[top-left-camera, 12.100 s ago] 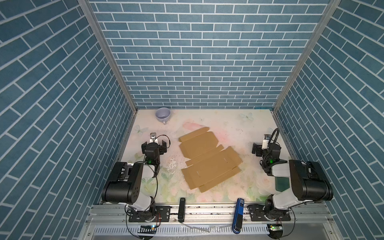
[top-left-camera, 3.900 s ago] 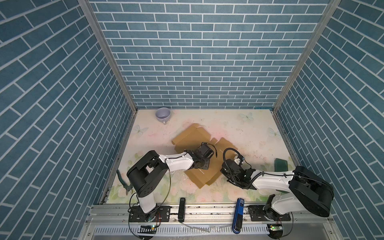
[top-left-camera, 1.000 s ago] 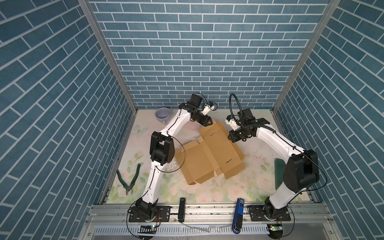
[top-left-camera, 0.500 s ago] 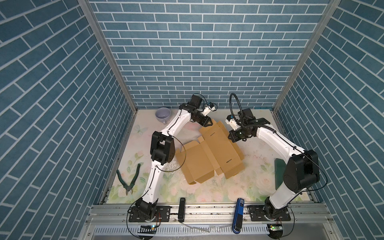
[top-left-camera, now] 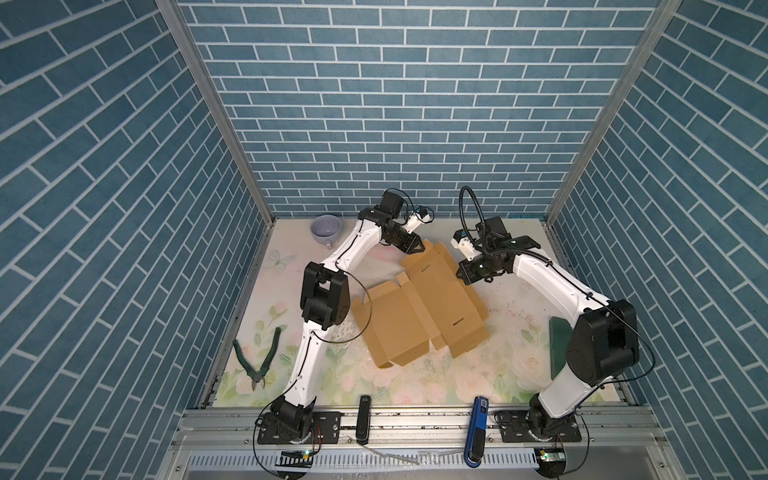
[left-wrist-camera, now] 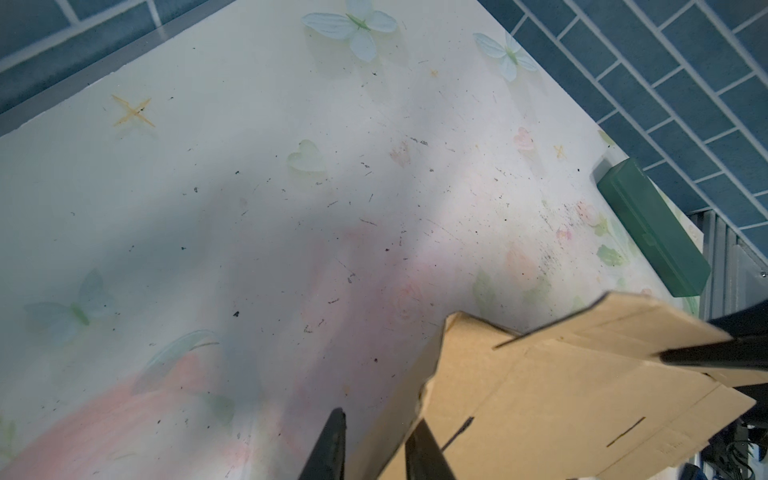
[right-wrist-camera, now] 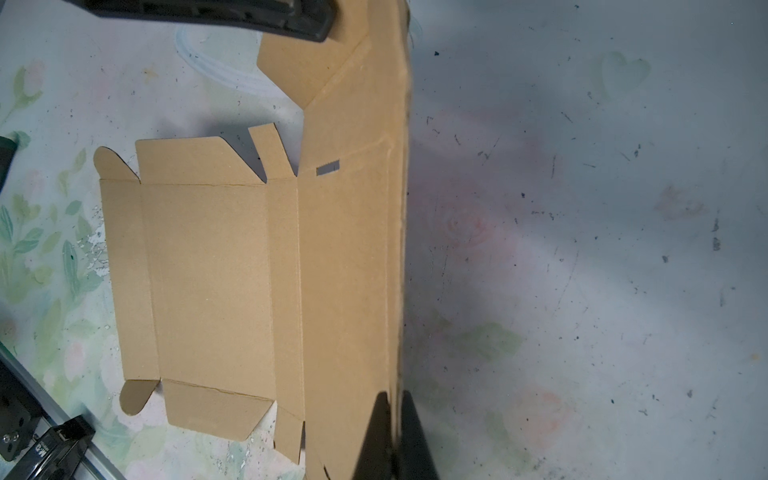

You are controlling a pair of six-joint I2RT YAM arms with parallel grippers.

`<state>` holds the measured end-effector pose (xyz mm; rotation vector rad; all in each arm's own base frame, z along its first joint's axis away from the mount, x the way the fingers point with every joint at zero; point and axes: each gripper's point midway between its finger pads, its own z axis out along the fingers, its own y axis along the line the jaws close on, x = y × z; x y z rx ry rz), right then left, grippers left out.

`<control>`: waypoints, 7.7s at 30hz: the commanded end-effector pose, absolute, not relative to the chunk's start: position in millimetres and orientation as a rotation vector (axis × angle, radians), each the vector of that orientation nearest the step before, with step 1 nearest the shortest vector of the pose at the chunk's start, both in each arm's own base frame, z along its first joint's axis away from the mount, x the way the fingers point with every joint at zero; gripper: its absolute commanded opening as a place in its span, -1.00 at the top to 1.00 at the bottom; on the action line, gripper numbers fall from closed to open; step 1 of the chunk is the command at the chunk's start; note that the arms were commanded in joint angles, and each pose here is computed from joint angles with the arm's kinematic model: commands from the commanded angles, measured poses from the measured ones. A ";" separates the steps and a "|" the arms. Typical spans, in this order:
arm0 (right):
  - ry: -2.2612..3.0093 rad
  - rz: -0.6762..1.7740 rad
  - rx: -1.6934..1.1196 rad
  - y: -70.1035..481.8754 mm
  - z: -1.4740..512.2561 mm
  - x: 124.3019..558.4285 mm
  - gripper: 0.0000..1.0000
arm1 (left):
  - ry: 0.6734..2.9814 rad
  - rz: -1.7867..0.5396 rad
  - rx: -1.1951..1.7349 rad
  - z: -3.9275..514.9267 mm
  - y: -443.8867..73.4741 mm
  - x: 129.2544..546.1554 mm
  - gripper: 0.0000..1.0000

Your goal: Fold the paper box

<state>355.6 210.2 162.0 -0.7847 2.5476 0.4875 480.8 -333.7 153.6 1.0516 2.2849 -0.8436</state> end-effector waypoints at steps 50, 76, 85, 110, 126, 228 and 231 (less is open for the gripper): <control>2.442 0.426 0.262 162.3 245.0 390.6 -0.06 | 2.188 -0.341 0.117 155.0 -199.7 472.3 1.00; 2.188 0.992 1.037 267.1 215.2 416.2 -0.14 | 1.943 -0.308 -0.010 151.5 -193.6 399.2 1.00; 2.090 1.078 1.177 278.3 208.5 425.8 -0.21 | 1.929 -0.318 -0.002 145.2 -190.5 386.1 1.00; 2.101 1.121 1.317 298.8 174.2 420.7 0.02 | 1.896 -0.339 0.013 146.2 -205.8 374.7 1.00; 2.121 1.097 1.339 299.3 161.0 415.3 0.35 | 1.876 -0.347 -0.004 146.2 -208.7 375.1 1.00; 2.137 1.468 0.640 303.5 141.1 390.2 0.94 | 2.105 -0.381 0.076 116.5 -199.1 320.6 -0.03; 2.140 1.468 0.641 303.2 139.3 390.8 0.94 | 2.109 -0.400 0.086 114.9 -202.5 320.0 -0.06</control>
